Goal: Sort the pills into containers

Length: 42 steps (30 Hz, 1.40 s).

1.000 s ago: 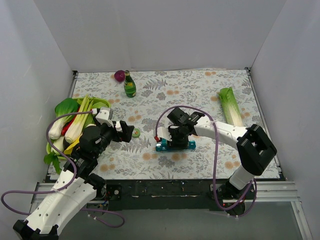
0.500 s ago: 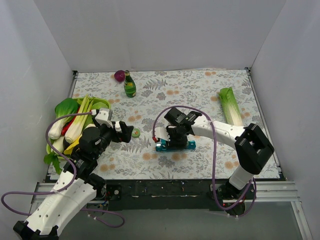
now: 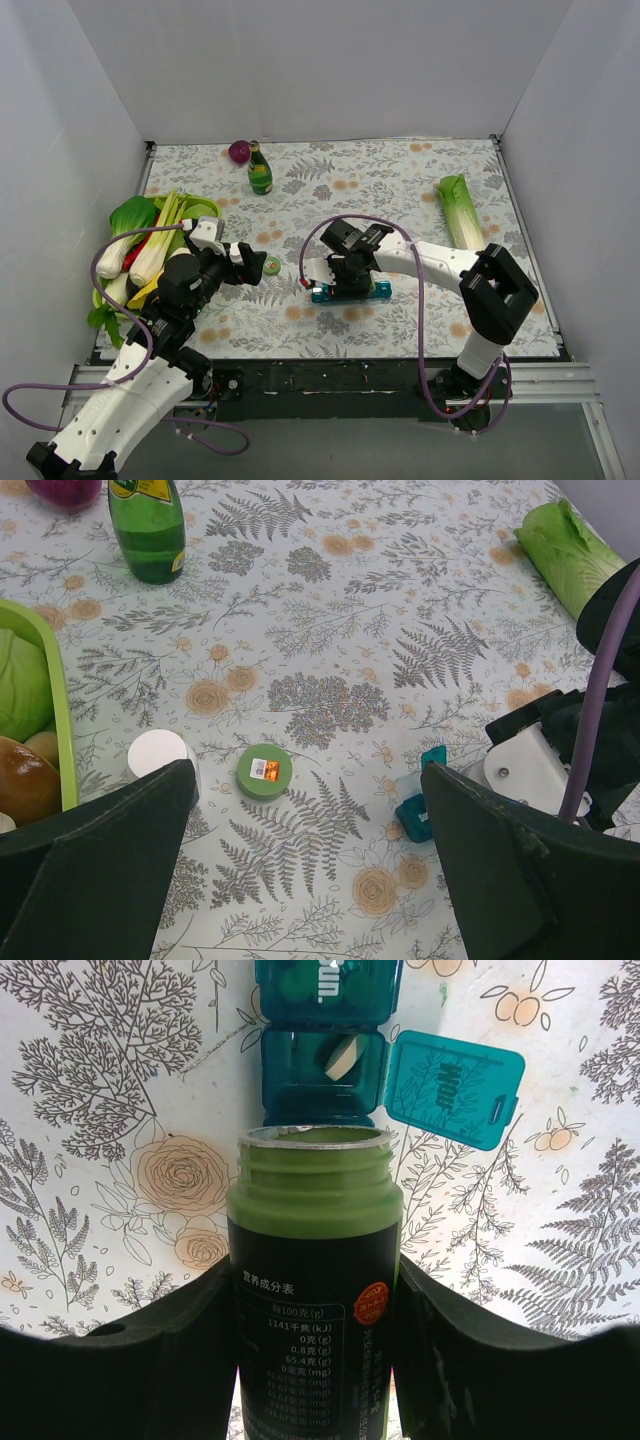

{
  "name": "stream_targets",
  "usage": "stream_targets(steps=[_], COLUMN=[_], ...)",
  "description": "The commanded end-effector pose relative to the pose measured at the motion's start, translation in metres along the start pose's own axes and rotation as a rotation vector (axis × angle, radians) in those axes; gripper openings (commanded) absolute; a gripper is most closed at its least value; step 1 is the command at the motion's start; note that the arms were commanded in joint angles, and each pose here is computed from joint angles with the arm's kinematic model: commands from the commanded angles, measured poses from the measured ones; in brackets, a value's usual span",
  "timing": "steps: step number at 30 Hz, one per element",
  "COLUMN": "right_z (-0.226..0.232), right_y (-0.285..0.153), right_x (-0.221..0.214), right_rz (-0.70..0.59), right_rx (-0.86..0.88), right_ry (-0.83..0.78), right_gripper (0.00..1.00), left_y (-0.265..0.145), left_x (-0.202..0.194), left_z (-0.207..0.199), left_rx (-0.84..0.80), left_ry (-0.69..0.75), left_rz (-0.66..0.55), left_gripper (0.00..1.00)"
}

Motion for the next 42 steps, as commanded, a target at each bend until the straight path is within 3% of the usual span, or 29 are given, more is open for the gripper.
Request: stream_targets(steps=[1,42], right_z=[-0.005,-0.001], right_y=[-0.01,-0.005], right_x=[0.01,0.021], right_rz=[-0.002,0.109], right_rx=[-0.038,-0.074], right_ry=[-0.005,-0.065], right_gripper=[0.01,0.01], left_y=[-0.001,-0.001], left_x=[0.002,0.002], left_z=[0.002,0.002], left_rx=[0.014,0.016], left_ry=[-0.003,-0.001], left_rz=[-0.022,-0.025], left_gripper=[0.98,0.98])
Point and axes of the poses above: each gripper's point midway between its finger pads, its own y axis out along the fingers, its own z axis along the line the jaws close on, x = y × z, the point moved 9 cm from there along -y, back along the fingers, and after that the axes turned 7 degrees about y, right-handed, at the moved point
